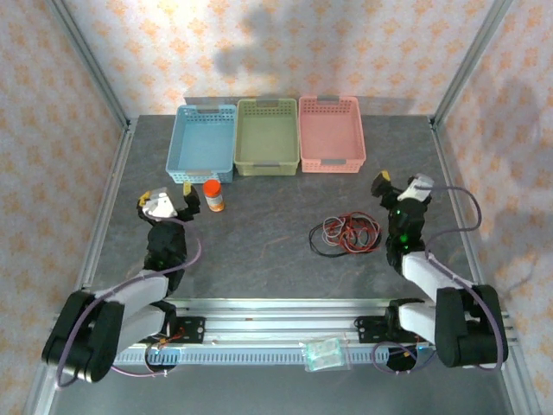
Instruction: Untangle the cables
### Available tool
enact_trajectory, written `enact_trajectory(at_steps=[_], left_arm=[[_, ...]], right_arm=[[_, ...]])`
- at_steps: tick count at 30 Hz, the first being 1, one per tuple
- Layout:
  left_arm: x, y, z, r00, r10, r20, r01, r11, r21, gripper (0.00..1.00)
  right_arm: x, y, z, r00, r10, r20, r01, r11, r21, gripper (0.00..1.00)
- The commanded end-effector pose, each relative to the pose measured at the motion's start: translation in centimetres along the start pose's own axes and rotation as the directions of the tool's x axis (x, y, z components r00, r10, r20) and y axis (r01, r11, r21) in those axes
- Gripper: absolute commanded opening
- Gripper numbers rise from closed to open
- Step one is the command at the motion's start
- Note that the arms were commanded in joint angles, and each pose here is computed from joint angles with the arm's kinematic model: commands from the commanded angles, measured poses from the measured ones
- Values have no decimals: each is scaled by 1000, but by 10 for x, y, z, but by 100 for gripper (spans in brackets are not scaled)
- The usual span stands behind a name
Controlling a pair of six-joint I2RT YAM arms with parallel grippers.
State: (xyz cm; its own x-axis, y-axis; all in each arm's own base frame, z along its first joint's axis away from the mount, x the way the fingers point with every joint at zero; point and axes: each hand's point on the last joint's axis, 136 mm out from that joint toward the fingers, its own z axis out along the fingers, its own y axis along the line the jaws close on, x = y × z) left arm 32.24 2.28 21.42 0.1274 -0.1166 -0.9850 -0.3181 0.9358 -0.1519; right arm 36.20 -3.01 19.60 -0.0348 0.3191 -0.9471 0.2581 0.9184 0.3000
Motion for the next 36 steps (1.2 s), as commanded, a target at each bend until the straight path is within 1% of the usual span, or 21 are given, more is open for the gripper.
enact_trajectory(at_steps=[1, 4, 7, 9, 10, 11, 14, 15, 17, 20, 25, 29, 32, 34, 36], left_arm=[[11, 18, 2, 986, -101, -132, 81, 985, -153, 99], [6, 17, 0, 967, -179, -184, 147, 973, -177, 100], [8, 22, -3, 938, -243, -249, 180, 951, -251, 99], [9, 19, -4, 922, -258, -289, 184, 948, -258, 99], [9, 16, -4, 913, -269, -307, 196, 949, -248, 99], [10, 11, -5, 904, -277, -326, 211, 952, -224, 100], [10, -11, -8, 881, -290, -372, 268, 957, -112, 99], [8, -15, -9, 876, -300, -378, 285, 954, -96, 99], [6, -26, -13, 862, -307, -404, 311, 949, -59, 99], [4, -46, -19, 849, -278, -450, 313, 950, 5, 99], [-2, -86, -36, 845, -197, -497, 285, 953, 106, 99], [-2, -118, -53, 848, -124, -516, 239, 957, 163, 99], [5, -145, -68, 836, -78, -543, 231, 948, 220, 99], [10, -167, -80, 824, -70, -562, 252, 934, 253, 99], [16, -189, -93, 817, -37, -576, 257, 917, 306, 99]], right_arm=[[-1, -26, 2, 984, 157, -79, -138, 969, 203, 100], [-2, -15, 5, 973, 184, -140, -159, 972, 171, 100], [0, -8, 2, 955, 240, -174, -215, 965, 151, 100], [6, -6, -1, 931, 302, -206, -273, 949, 159, 100], [8, -3, -2, 919, 323, -226, -293, 943, 157, 100], [12, 2, -3, 913, 312, -262, -287, 949, 130, 100], [28, 18, -8, 891, 258, -375, -256, 965, 55, 100], [34, 22, -9, 877, 237, -417, -244, 969, 38, 100], [46, 28, -14, 852, 198, -485, -216, 976, 19, 97], [62, 32, -22, 825, 152, -545, -170, 985, 17, 95], [87, 42, -38, 768, 81, -635, -113, 994, -10, 93], [98, 49, -50, 737, 47, -674, -93, 995, -32, 90], [106, 47, -60, 708, 19, -706, -53, 998, -26, 84], [112, 39, -66, 693, 19, -721, -18, 1000, 8, 77], [115, 30, -70, 680, 34, -733, 5, 999, 51, 70]])
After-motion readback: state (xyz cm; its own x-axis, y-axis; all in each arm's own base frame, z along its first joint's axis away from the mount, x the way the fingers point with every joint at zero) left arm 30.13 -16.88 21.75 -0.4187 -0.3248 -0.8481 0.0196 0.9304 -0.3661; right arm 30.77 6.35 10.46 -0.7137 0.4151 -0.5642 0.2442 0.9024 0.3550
